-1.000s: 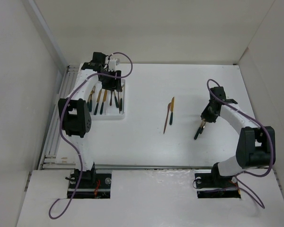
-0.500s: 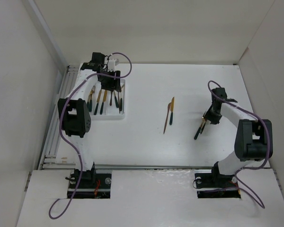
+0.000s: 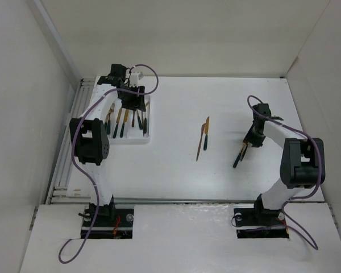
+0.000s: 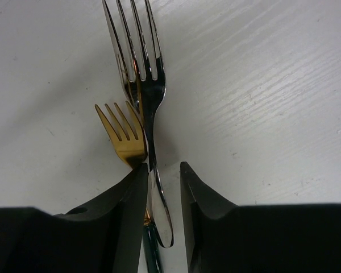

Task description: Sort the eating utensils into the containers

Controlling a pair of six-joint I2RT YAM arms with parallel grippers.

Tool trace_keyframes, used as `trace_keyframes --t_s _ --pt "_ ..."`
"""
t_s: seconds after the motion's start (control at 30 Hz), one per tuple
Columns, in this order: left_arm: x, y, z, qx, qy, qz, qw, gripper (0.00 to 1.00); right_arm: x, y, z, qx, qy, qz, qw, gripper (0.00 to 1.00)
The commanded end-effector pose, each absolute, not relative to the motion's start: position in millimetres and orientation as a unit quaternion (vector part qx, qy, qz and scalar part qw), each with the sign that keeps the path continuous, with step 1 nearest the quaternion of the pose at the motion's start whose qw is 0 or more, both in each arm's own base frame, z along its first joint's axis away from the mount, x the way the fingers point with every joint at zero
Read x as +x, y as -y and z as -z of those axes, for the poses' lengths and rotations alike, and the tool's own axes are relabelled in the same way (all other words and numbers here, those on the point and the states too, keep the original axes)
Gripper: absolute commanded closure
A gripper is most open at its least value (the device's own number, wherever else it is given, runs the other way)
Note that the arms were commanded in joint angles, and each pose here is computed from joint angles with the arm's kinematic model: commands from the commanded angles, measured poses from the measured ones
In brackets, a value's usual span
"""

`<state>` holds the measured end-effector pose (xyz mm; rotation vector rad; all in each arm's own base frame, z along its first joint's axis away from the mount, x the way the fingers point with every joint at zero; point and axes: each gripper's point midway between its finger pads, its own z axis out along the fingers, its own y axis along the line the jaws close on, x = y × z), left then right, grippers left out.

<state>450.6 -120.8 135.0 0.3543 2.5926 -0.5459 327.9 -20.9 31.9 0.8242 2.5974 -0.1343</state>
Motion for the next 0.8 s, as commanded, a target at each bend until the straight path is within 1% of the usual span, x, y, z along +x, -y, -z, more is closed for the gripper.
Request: trace_keyframes --t_s 0.0,0.1,0.13,0.17,0.23,0.37,0.47,0.5,0.57,0.6,0.63,0.7,0.77 --pt "449 119 -160 0.138 -0.935 0.197 0.261 0.50 345 24 -43 0.292 -0.927 0.042 0.233 0.65" --pt "449 119 -156 0.137 -0.936 0.197 0.257 0.50 346 25 -30 0.285 -0.933 0.049 0.212 0.65" --pt "449 119 -156 0.137 -0.936 0.197 0.257 0.50 341 25 -25 0.285 -0.936 0.053 0.200 0.67" --pt "451 119 -159 0.138 -0.935 0.197 0.261 0.50 340 27 -20 0.285 -0.937 0.064 0.190 0.71" --pt "451 119 -159 0.138 -0.935 0.197 0.261 0.50 335 30 -16 0.281 -0.940 0.074 0.180 0.74" --pt "451 117 -163 0.137 -0.935 0.193 0.266 0.50 330 30 -12 0.281 -0.940 0.074 0.180 0.80" --pt "451 117 -163 0.137 -0.935 0.193 0.266 0.50 331 30 -15 0.281 -0.939 0.073 0.184 0.95" --pt "451 117 -163 0.137 -0.935 0.193 0.266 0.50 332 32 -19 0.282 -0.937 0.076 0.191 1.00" --pt "451 117 -163 0.137 -0.935 0.193 0.266 0.49 331 36 -29 0.285 -0.933 0.086 0.202 1.00" --pt "450 122 -163 0.142 -0.934 0.194 0.265 0.49 337 43 -40 0.289 -0.926 0.099 0.221 1.00" --pt "450 122 -165 0.148 -0.933 0.192 0.266 0.46 340 46 -51 0.296 -0.920 0.105 0.234 1.00" --pt "448 127 -171 0.160 -0.928 0.198 0.272 0.43 345 54 -87 0.309 -0.902 0.112 0.280 1.00" --pt "440 145 -181 0.187 -0.918 0.210 0.278 0.41 359 53 -130 0.314 -0.878 0.115 0.342 1.00"
